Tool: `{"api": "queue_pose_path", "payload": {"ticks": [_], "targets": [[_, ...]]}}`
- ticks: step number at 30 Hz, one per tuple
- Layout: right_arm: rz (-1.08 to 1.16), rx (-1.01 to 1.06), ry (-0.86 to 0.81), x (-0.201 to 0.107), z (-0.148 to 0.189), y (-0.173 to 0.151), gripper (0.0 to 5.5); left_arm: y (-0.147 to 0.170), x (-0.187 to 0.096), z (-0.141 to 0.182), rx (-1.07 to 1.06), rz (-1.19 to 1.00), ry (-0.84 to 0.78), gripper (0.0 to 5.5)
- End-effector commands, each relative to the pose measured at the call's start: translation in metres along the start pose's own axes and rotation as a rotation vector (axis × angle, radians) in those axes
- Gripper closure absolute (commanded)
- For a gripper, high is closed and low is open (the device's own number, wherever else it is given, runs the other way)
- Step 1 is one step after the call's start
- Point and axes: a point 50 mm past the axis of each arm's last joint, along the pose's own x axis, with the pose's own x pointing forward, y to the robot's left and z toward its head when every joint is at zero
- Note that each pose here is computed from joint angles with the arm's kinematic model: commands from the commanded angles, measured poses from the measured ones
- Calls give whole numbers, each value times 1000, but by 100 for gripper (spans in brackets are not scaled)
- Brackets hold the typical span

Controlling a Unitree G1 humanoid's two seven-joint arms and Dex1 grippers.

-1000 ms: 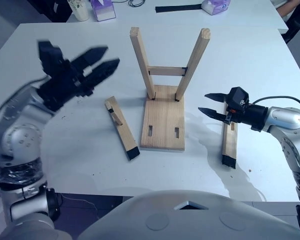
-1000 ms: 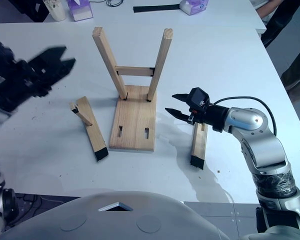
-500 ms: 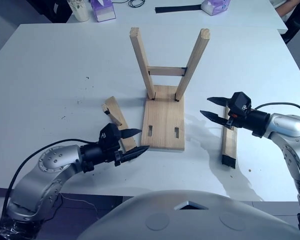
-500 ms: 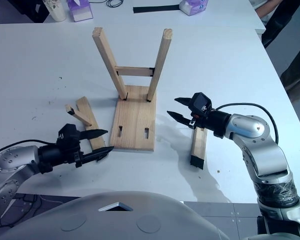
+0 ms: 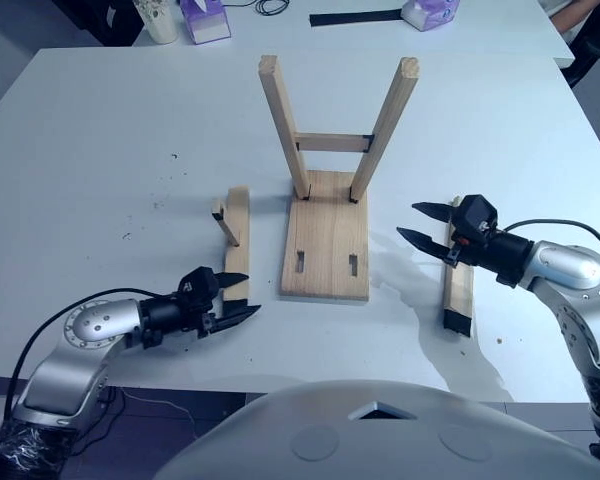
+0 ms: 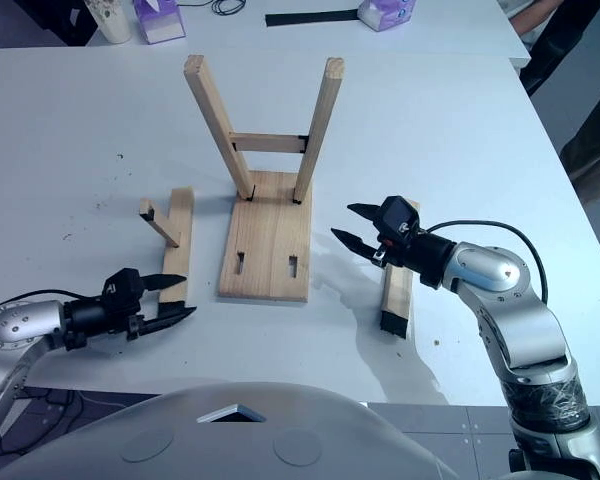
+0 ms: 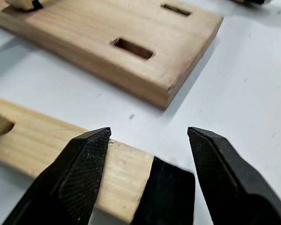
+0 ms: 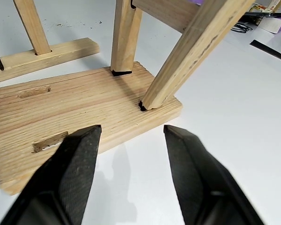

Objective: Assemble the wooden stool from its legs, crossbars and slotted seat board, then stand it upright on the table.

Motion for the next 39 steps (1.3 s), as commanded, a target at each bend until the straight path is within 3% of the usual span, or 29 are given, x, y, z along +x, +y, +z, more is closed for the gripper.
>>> {"api": "queue_pose_path", "payload": {"ticks": [1, 6, 10, 13, 19, 27, 34, 39], "targets": [[-16, -3, -1, 0, 0, 2, 307, 23, -18, 0, 59, 48, 80, 246], [-33, -26, 44, 0, -7, 1, 307, 44, -35, 19, 141, 150, 65, 246], [-59, -21, 50, -6, -8, -1, 307, 37, -46, 39, 97, 172, 25, 246], [-84, -12, 52, -10, -9, -1, 307, 34, -46, 35, 36, 206, 74, 246], [-87, -17, 46, -7, -8, -1, 307, 19, -29, 5, -179, 317, 152, 157], [-81, -25, 46, -8, -6, -5, 307, 18, -7, -1, -306, 479, 75, 157], [-63, -30, 46, -3, -6, -5, 307, 20, 16, -17, -313, 528, 111, 157], [-66, -30, 51, -5, -7, -5, 307, 28, 13, -25, -309, 552, 118, 227]]}}
